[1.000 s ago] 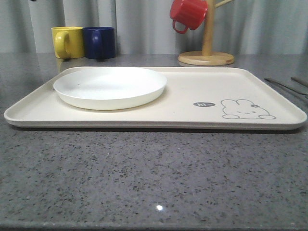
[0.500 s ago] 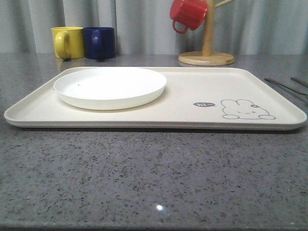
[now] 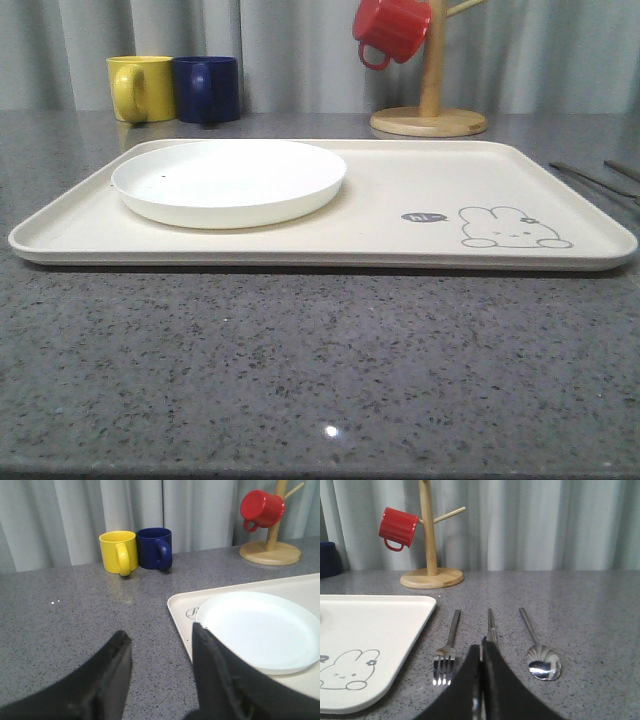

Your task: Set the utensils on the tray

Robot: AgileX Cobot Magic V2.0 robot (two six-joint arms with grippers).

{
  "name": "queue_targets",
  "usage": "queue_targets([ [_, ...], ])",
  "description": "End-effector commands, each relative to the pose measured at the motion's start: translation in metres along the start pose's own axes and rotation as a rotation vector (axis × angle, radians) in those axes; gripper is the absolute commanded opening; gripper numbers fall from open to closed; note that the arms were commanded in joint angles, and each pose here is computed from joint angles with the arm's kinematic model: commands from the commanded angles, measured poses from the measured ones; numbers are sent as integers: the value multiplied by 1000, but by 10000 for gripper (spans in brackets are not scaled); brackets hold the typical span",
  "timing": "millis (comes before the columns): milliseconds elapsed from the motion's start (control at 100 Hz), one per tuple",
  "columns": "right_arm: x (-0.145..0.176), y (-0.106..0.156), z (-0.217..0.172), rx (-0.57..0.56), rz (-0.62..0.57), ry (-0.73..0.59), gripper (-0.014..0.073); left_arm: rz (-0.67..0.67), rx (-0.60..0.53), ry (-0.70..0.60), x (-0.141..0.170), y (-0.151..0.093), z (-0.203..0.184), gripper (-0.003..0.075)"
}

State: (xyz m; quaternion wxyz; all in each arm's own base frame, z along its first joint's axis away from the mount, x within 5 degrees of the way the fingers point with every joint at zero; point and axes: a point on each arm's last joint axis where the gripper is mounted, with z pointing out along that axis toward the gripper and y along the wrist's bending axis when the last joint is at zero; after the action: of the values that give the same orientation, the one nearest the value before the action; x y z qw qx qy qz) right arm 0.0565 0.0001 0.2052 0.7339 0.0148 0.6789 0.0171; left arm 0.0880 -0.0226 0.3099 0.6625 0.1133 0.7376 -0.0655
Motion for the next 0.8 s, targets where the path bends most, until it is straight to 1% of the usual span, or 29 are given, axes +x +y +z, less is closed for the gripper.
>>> queue_targets([
  [0,-15,0,-2,0,-8,-119,-68,-7,-25,-126,-13,2,-7,266],
  [40,-15,0,-2,0,-8,-119,-68,-7,-25,-127,-11,2,-8,248],
  [110,-15,0,-2,0,-8,-119,-68,-7,-25,-130,-10,2,-9,194],
  [180,-15,0,-2,0,-8,-119,-68,-7,-25,-130,-10,2,-9,119],
  [290,-15,0,-2,0,-8,-119,-68,-7,-25,-130,-10,2,-9,-20],
  [480,-15,0,-2,0,-8,-120,-68,-13,-24,-131,-10,2,-9,-18],
  [590,-18,1,-3,-2,-8,-159,-68,-19,-23,-131,-11,2,-9,-18],
  [670,-23,1,-4,-4,-7,-202,-68,-22,-22,-131,-11,2,-9,-18],
  [790,-38,2,-5,-4,-8,-213,-68,-22,-22,-131,-11,2,-9,-18],
])
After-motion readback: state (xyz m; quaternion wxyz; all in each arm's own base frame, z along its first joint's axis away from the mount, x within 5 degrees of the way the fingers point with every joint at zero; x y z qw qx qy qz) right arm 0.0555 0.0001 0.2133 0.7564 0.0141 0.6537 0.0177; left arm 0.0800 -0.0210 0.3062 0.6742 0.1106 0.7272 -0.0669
